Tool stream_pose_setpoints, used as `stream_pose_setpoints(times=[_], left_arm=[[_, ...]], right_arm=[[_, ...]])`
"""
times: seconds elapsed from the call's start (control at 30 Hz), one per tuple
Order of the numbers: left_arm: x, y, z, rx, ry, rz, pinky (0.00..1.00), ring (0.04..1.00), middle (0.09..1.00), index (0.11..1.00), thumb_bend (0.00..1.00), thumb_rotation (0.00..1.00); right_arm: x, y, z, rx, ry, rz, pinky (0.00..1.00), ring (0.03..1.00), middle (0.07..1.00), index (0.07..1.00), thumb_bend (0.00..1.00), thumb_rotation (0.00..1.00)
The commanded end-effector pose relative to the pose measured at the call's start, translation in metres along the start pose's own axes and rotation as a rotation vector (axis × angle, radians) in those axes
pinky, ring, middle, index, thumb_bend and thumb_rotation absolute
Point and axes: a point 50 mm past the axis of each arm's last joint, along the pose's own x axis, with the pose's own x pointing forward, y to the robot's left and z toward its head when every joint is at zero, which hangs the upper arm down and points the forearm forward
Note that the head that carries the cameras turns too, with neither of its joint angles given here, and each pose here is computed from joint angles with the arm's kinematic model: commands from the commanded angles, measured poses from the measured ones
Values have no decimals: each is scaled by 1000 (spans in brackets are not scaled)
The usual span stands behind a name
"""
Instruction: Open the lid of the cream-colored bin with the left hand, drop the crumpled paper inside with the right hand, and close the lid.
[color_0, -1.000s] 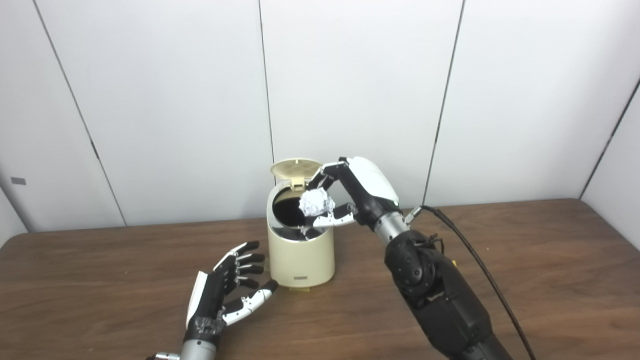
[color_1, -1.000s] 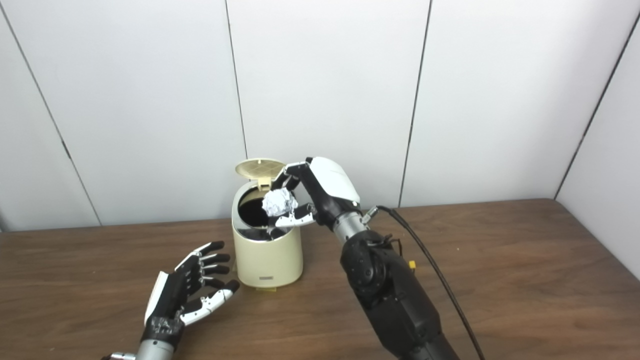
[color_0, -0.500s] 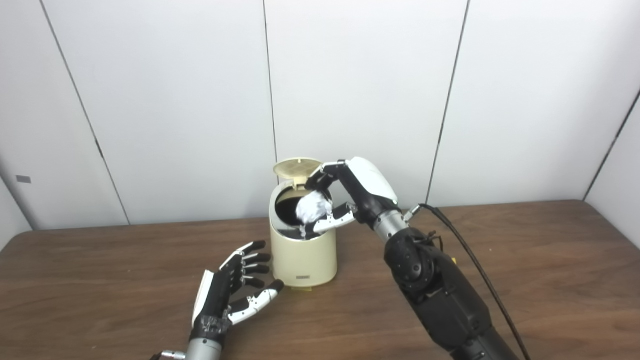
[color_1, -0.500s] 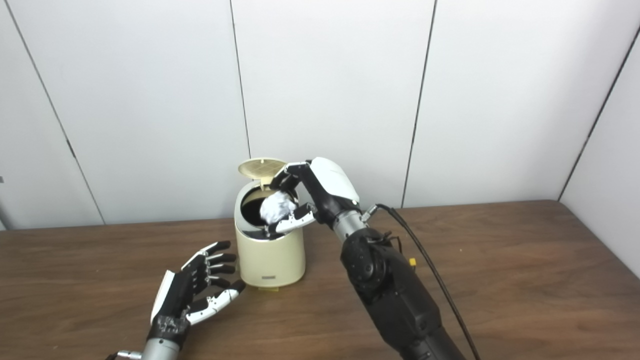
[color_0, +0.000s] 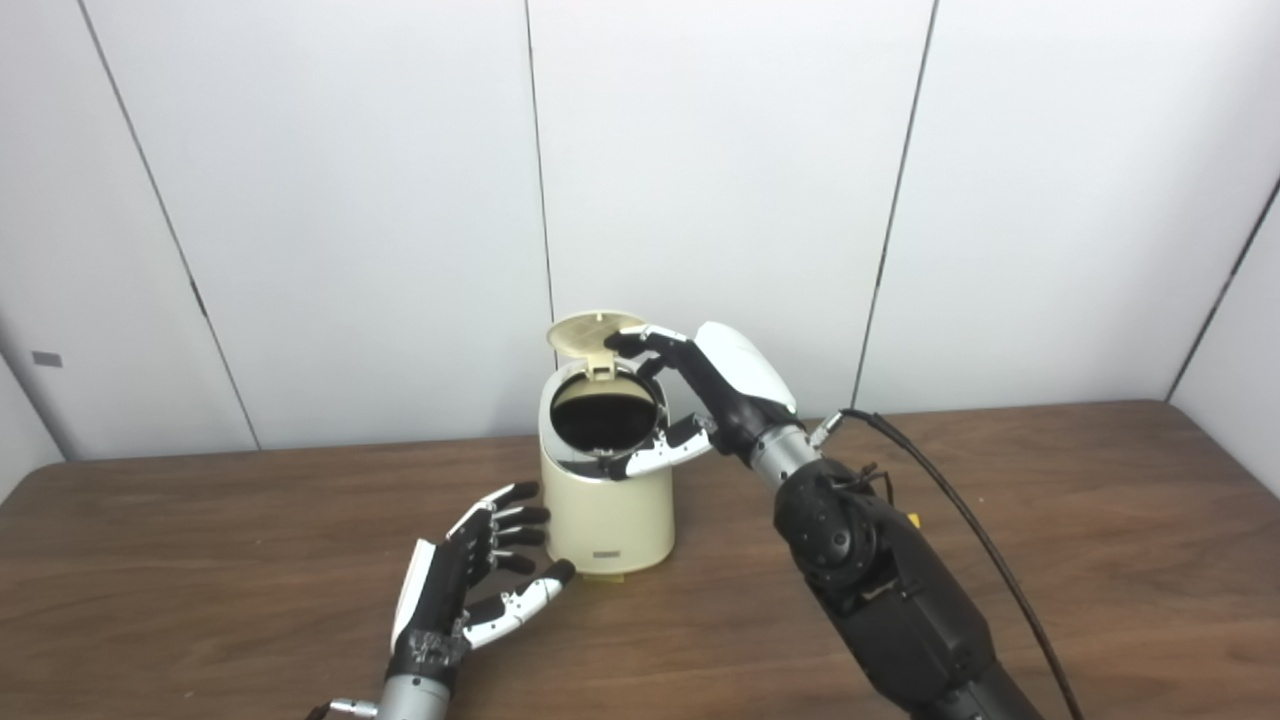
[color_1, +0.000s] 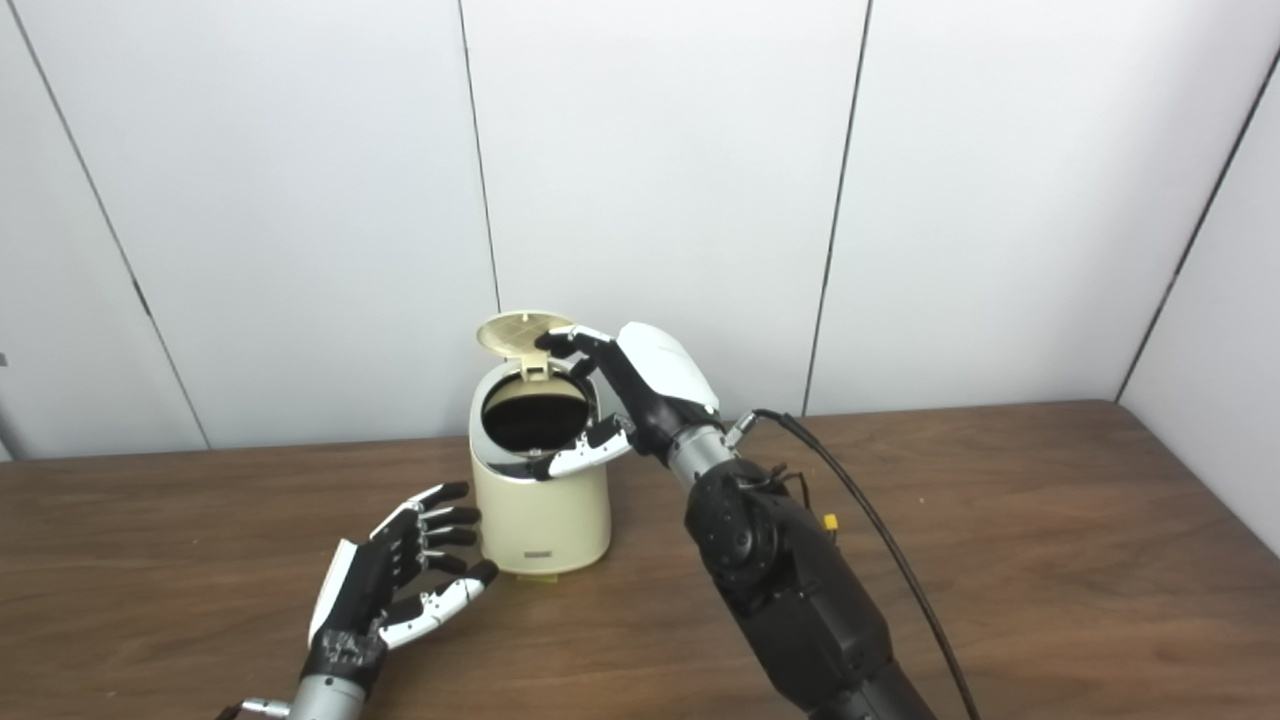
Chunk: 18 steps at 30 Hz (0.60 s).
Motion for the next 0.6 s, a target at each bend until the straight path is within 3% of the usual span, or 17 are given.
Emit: stream_pose_setpoints(times=[0.0,0.17,0.23,0.37,0.57], left_arm=[[3,-3,6,-6,-25,3,594,701,741,840,634,98],[3,-3,6,-10,-27,4,588,694,740,840,627,82],[2,-3,5,-5,-29,4,581,691,740,838,624,82],[2,-2,5,2,-30,1,590,695,740,837,621,88],[2,1,6,0,-25,7,587,692,738,839,623,95]], right_arm=[[4,-8,5,-9,-14,-3,801,976,1000,989,923,184],[-6,-14,3,6,-35,-30,738,904,971,940,901,188],[-15,-20,1,22,-59,-81,661,817,871,866,894,181],[-39,-27,-12,83,-84,-179,614,711,748,775,861,157],[-74,-36,-32,174,-59,-221,566,708,771,788,825,138]])
